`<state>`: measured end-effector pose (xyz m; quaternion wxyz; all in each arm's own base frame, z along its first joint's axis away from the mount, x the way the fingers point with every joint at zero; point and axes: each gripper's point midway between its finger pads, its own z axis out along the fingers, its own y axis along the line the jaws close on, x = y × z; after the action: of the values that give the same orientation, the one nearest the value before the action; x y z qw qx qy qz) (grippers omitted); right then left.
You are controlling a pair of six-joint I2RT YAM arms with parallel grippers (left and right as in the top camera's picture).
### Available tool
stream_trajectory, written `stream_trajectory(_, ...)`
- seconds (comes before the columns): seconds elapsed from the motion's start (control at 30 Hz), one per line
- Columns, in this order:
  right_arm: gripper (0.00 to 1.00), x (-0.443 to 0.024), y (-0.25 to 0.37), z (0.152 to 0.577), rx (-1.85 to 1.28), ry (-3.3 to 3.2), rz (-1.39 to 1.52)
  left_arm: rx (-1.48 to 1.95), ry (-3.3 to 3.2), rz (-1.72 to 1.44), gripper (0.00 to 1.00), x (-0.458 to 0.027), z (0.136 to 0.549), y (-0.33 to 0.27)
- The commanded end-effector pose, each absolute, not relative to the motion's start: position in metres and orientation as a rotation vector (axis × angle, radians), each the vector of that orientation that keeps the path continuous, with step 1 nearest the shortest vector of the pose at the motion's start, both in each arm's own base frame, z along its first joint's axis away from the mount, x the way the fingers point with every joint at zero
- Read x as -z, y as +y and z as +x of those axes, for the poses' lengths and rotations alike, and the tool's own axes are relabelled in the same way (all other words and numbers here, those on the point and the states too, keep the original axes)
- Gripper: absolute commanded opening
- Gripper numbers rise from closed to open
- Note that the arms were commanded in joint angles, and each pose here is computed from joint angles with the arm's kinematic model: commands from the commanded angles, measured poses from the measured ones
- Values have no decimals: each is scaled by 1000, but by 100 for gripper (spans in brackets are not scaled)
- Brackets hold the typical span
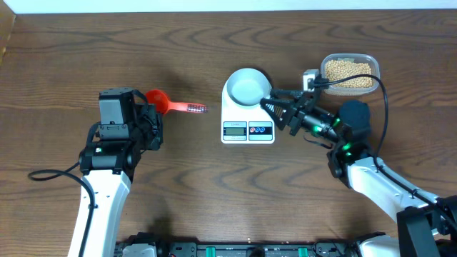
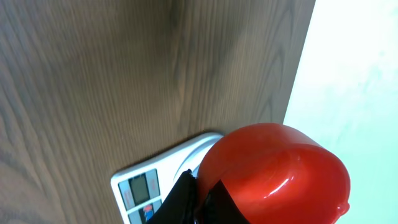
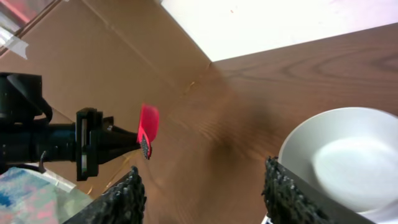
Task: Scoop item into bowl and weigh 50g on scale
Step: 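Move the right gripper toward the scoop handle above the scale, then bring the scoop with the left gripper to the right gripper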
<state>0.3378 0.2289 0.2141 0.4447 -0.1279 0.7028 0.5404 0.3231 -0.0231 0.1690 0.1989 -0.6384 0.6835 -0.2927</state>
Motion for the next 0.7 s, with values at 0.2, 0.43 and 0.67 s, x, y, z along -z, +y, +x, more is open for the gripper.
stream_trajectory(0.2, 60, -218, 250, 329, -1375, 1740, -337, 1053, 1962, -1530, 7, -196, 356, -73)
stream_trajectory(0.43, 55, -218, 256, 325, -1388, 1740, -353, 1085, 2037, -1456, 7, -177, 375, -108)
stream_trajectory(0.67, 49, -218, 258, 323, -1392, 1740, -359, 1159, 2057, -1339, 7, -180, 386, -138)
